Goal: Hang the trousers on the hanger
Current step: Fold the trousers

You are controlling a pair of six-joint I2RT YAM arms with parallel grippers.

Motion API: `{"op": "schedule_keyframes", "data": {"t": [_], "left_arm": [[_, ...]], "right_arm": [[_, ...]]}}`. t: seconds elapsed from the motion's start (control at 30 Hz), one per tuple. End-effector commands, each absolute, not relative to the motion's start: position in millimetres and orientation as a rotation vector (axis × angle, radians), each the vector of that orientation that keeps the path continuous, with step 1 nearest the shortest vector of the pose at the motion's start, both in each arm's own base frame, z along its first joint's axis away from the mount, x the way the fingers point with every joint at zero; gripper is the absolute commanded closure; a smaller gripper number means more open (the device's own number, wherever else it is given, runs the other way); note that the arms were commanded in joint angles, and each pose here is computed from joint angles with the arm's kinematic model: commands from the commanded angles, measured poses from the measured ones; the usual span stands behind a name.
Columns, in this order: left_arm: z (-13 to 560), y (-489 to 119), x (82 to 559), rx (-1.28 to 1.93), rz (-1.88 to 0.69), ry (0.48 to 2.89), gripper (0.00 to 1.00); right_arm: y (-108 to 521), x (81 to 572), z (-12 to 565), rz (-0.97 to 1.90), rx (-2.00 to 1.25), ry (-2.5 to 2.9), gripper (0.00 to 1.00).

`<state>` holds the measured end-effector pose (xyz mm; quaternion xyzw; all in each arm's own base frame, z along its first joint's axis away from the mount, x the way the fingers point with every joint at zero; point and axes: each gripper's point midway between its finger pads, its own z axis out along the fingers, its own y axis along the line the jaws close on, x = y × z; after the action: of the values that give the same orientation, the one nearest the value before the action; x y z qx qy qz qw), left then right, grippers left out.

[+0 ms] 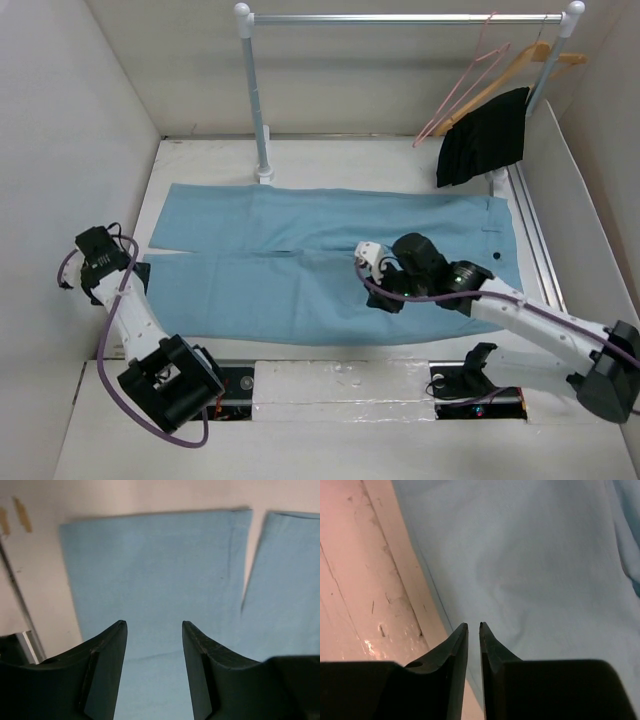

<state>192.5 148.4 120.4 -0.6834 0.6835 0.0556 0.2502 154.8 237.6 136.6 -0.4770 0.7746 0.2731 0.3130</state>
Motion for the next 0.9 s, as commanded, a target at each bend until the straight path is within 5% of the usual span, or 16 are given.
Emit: {"op": "schedule_keyframes", "data": {"t": [0.0,0.27,0.6,0.77,0.87], "left_arm": [[107,148,156,-2.011,0.303,1.865,0.56],[83,111,152,-2.279,0.047,1.640,0.57],[108,117,165,-2.084,-0.031,1.450,0.58],[172,164,149,-1.942,0.315,1.494,0.58],[150,173,144,-2.007,0.461,1.653,0.58]], "right_arm": [[275,171,177,0.704,-1.310,1.846,0.78],[250,149,176,0.720,-1.257,1.806,0.56],[249,135,192,0.784,-1.271,1.755,0.53],[259,139,204,0.802,-1.336,1.736,0.53],[261,143,212,0.787,-1.338,1.717,0.53]]}}
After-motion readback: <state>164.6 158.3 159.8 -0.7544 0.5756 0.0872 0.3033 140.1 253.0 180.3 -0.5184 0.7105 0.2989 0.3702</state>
